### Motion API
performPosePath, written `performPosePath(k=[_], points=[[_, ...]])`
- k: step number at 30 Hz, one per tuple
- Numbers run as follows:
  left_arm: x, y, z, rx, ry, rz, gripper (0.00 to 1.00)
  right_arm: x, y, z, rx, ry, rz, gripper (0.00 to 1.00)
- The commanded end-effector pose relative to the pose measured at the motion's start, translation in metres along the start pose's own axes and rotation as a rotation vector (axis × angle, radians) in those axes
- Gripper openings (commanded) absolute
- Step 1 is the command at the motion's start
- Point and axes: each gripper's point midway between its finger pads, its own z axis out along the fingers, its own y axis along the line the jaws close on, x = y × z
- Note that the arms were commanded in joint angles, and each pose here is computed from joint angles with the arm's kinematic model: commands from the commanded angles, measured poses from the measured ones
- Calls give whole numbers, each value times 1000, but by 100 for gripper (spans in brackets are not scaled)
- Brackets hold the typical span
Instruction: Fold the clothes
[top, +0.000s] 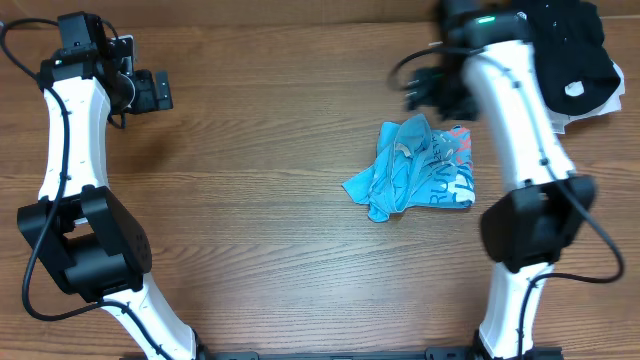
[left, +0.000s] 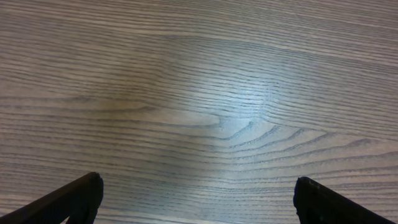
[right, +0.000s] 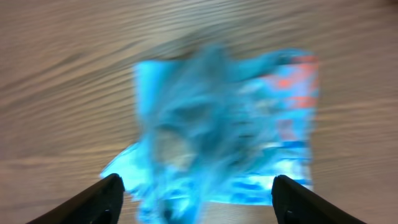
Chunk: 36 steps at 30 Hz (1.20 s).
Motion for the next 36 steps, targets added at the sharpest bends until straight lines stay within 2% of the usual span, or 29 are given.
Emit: performPosePath(k=[1, 4, 8, 14, 21, 31, 34, 36], points=[[0, -6, -1, 14, -1, -13, 100, 23, 27, 16, 85, 1, -33, 82], [0, -6, -1, 13, -1, -12, 100, 43, 38, 39, 181, -2, -6, 82], [1, -6, -1, 11, -1, -12, 100, 62, 29, 69, 292, -3, 42, 82], [-1, -6, -1, 11, -5, -12, 100, 67, 35, 107, 244, -1, -20, 85], [0, -6, -1, 11, -4, -12, 100, 59, 45, 127, 193, -55, -49, 92], [1, -6, -1, 12, 0, -13, 100, 72, 15, 146, 263, -13, -30, 92], [0, -6, -1, 12, -2, -12, 100, 76, 5, 154, 274, -1, -19, 86], [0, -8, -1, 14, -2, -8, 100, 80, 0, 159, 283, 11, -16, 72]])
